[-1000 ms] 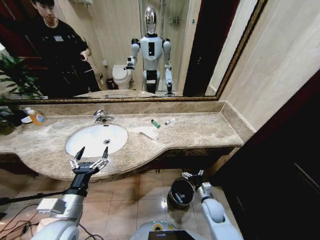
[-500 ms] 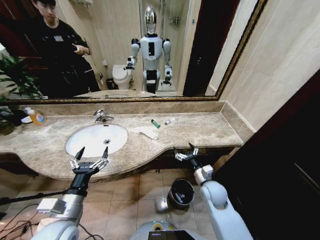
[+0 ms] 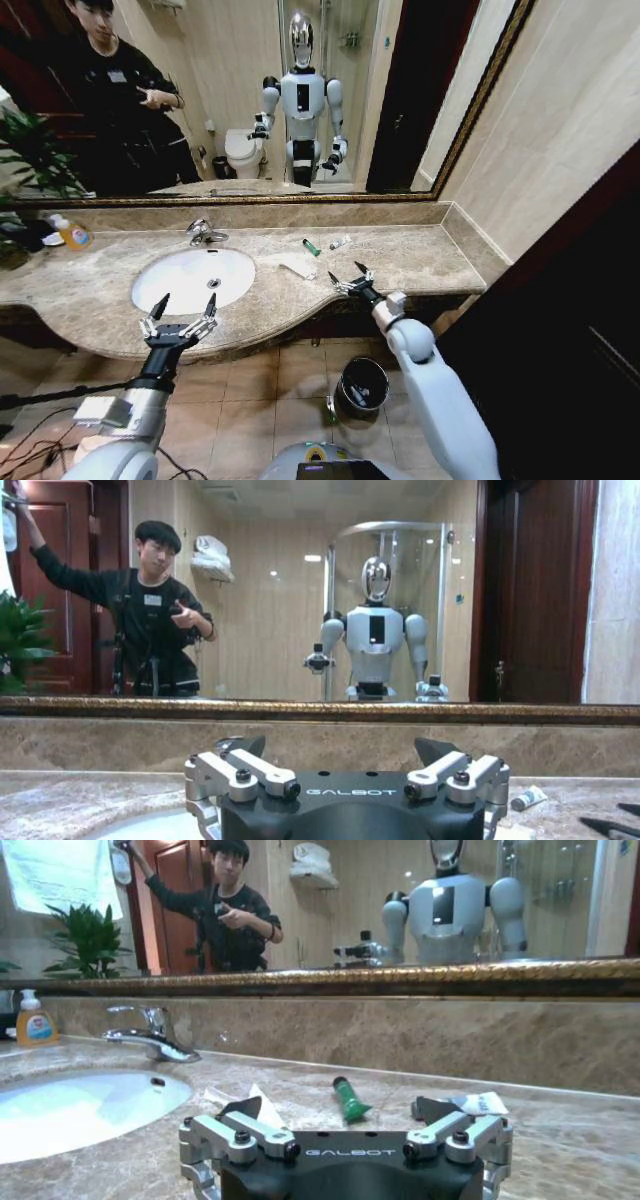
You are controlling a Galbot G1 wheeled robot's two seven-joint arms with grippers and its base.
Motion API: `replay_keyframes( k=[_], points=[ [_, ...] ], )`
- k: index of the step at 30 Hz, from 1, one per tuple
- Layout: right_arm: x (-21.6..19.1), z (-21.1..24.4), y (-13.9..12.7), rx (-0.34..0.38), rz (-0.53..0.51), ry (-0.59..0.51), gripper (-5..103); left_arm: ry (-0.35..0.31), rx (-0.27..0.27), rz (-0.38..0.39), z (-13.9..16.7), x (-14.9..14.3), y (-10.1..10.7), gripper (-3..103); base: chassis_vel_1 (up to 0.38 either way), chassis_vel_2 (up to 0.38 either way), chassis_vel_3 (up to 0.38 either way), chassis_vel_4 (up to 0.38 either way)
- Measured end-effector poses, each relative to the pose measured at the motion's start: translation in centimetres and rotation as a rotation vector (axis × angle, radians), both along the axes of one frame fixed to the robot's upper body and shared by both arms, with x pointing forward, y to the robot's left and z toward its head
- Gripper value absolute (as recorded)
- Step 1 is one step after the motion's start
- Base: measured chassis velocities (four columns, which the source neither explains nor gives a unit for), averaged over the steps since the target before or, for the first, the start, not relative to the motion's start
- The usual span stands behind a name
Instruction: Pick up the trash from the sink and place it in the trash bin.
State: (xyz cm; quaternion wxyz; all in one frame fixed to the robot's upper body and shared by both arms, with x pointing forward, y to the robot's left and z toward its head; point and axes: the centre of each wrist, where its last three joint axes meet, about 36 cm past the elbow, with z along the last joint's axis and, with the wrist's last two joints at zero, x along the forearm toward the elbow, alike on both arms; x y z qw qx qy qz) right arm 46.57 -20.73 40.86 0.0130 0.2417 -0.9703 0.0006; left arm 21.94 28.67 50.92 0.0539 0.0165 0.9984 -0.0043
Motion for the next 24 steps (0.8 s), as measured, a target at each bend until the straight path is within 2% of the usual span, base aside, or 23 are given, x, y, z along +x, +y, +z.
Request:
replay_keyframes(
  k=[12, 24],
  points=[
    [4.3, -1.1, 4.3, -0.002, 0.046, 0.047, 100, 0.0, 0.0, 0.0, 0.0, 0.0, 0.0, 100, 0.0, 0.0, 0.0, 0.0],
    [5.3, -1.3, 5.1, 0.004, 0.067, 0.1, 100, 0.0, 0.0, 0.0, 0.0, 0.0, 0.0, 100, 0.0, 0.0, 0.0, 0.0]
  ],
)
